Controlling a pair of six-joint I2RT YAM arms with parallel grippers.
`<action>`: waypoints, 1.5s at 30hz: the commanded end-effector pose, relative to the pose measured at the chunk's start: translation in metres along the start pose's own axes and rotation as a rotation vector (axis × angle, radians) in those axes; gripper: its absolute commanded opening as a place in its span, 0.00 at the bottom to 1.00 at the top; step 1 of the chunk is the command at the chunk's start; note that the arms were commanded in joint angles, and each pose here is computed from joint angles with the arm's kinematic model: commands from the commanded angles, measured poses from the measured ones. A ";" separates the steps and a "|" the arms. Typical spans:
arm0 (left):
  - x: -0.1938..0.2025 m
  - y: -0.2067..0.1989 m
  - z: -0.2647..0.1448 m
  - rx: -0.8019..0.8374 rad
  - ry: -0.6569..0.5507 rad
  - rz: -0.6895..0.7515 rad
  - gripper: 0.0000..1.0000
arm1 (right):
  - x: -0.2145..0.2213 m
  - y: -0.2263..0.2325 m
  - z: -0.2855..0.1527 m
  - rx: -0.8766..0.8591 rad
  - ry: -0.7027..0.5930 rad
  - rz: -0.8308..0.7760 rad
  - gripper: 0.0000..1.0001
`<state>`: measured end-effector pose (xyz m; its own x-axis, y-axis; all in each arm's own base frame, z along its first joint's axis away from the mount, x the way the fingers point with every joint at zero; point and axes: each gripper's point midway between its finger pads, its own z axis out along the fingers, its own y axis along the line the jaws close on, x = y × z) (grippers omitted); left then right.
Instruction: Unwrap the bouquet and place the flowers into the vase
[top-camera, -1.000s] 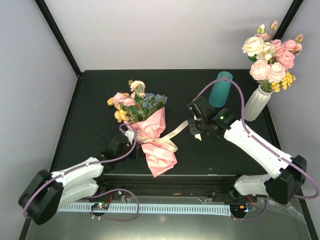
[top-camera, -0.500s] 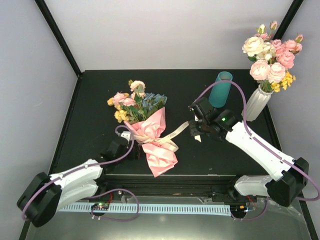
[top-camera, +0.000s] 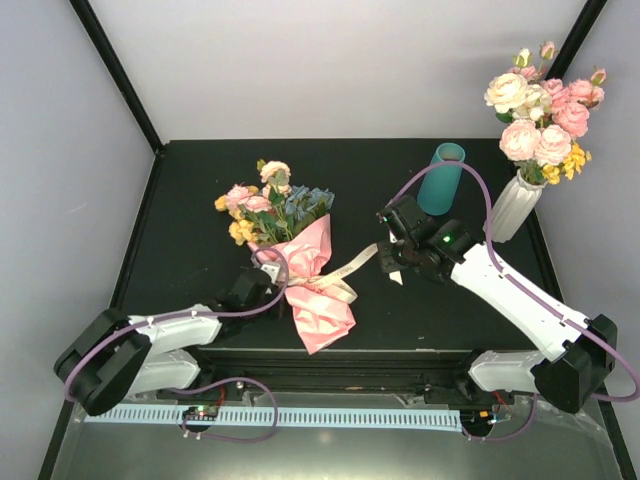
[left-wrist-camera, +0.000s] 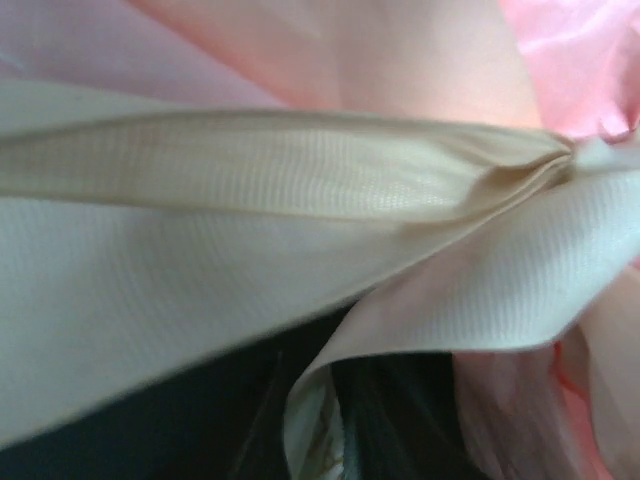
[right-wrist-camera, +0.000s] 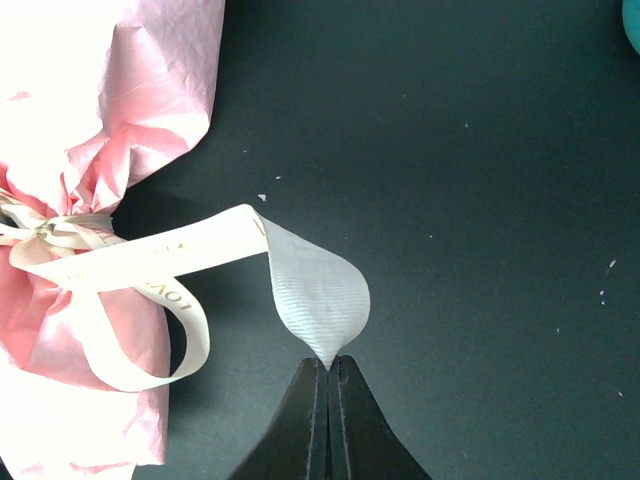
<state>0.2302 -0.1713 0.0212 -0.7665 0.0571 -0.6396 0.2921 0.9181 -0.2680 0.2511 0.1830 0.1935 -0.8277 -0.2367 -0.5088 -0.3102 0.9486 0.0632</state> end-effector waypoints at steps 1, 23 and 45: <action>-0.024 -0.015 -0.005 0.027 -0.068 0.036 0.06 | 0.000 -0.001 0.001 -0.007 -0.002 0.006 0.02; -0.029 -0.020 -0.086 0.128 -0.165 -0.103 0.01 | 0.030 0.131 0.022 -0.454 0.208 -0.252 1.00; -0.031 -0.028 -0.087 0.146 -0.116 -0.160 0.02 | 0.073 0.223 0.087 -0.481 0.199 -0.437 0.82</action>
<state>0.1982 -0.1587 0.0966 -0.7367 -0.1379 -0.6621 0.2406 0.8615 -0.4471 0.1394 0.3879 0.1060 -0.6347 -0.6803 -0.3665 -0.7706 0.5215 0.3665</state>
